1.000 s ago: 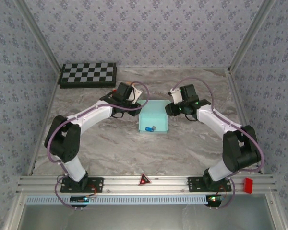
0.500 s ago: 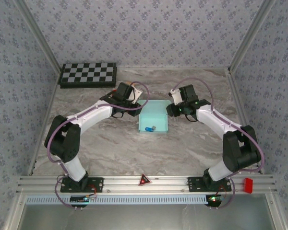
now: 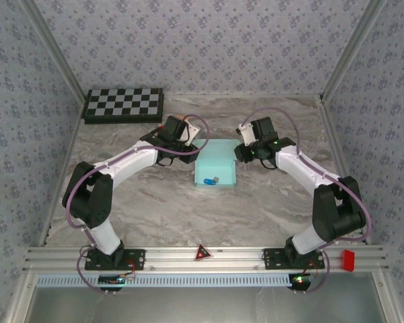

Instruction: Fold the paper box

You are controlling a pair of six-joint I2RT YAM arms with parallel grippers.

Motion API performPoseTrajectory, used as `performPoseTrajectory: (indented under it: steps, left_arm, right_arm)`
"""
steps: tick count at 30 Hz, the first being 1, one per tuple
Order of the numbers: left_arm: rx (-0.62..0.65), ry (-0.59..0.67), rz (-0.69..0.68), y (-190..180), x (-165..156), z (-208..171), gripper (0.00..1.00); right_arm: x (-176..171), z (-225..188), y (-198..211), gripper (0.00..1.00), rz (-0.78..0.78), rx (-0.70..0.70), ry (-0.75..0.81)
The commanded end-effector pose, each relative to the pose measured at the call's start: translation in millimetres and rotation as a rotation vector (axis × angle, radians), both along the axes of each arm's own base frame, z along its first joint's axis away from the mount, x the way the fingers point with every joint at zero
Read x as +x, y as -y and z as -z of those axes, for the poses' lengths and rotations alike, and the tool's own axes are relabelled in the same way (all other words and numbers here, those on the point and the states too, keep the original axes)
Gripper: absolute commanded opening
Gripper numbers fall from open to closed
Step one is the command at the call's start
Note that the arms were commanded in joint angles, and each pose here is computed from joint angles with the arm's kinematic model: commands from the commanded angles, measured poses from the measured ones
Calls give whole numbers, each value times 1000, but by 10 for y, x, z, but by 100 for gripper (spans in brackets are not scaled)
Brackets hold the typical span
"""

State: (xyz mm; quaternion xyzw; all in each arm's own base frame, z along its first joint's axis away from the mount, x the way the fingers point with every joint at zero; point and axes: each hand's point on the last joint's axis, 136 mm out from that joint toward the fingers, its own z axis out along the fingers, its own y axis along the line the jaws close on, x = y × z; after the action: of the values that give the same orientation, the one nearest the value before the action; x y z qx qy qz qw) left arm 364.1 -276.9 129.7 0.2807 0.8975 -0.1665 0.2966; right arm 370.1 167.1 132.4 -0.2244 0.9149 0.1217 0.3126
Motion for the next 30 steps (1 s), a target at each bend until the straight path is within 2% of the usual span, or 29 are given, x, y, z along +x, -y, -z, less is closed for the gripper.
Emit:
performPoseTrajectory:
  steps: [1,20,30]
  left_arm:
    - [-9,36,21,39,8,-193,30]
    - [6,55,-3,-13,33,-227,29]
    - [-8,53,-31,-10,67,-268,17]
  right_arm:
    - [35,-55,-6,27,-8,-29,13]
    - [71,-72,-33,18,-15,-65,26]
    - [112,-104,-61,10,10,-87,55]
